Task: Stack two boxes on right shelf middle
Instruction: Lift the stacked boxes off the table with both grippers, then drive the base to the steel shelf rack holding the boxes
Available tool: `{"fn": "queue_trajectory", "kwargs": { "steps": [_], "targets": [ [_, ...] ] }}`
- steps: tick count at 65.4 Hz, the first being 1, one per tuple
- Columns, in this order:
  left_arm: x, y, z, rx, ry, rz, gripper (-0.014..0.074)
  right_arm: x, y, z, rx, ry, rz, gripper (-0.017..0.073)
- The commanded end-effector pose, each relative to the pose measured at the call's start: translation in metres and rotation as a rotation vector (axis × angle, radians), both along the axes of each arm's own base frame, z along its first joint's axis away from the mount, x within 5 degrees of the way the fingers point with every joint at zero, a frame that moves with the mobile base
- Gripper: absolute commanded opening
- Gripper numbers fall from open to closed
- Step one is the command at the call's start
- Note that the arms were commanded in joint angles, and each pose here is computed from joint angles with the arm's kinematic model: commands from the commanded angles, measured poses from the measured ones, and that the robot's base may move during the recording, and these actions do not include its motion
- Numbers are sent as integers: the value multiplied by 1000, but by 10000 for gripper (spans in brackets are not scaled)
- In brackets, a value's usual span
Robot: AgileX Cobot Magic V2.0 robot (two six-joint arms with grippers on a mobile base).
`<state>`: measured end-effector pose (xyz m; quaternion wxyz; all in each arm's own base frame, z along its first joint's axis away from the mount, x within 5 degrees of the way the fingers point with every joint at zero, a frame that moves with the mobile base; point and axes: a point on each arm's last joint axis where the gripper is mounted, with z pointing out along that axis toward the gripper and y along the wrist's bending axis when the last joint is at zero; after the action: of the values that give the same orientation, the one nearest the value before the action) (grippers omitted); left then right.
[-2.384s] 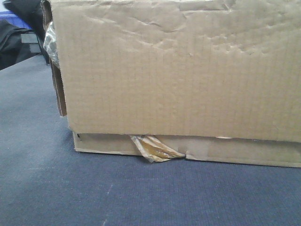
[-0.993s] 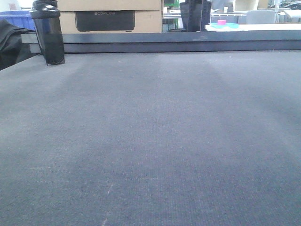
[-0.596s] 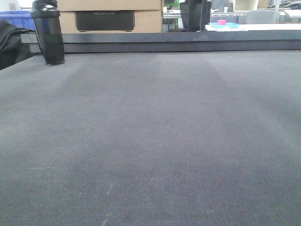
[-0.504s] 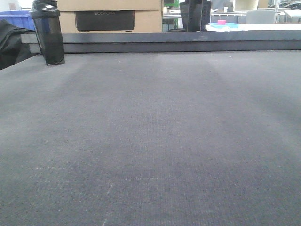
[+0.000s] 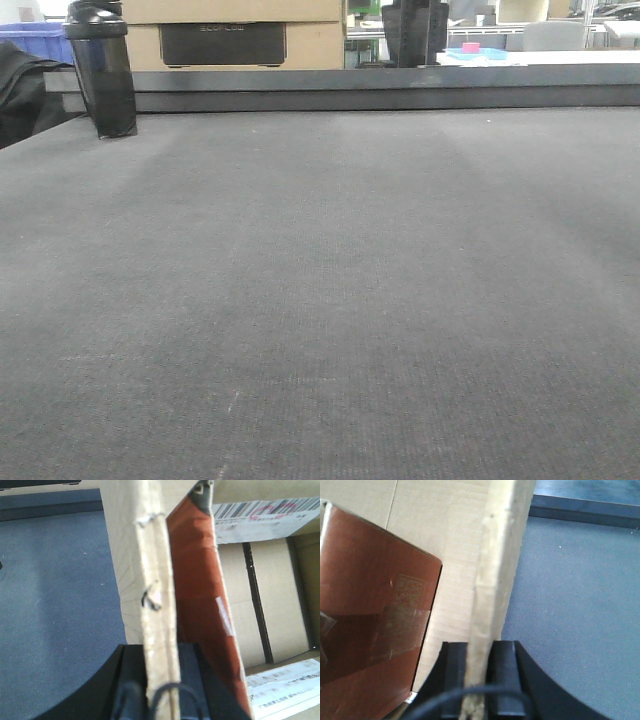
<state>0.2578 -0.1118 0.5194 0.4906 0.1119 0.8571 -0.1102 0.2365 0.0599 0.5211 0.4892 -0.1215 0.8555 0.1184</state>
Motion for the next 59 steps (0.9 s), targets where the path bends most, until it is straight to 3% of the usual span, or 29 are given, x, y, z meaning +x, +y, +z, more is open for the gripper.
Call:
{"fn": "queue_trajectory", "kwargs": {
  "steps": [1,59],
  "targets": [
    [-5,2,12,-35,-73,-4,-111,-3,-2,11,8,-87,-6,-152],
    [-5,2,12,-35,-73,-4,-111,-3,-2,11,8,-88,-6,-152]
  ]
}}
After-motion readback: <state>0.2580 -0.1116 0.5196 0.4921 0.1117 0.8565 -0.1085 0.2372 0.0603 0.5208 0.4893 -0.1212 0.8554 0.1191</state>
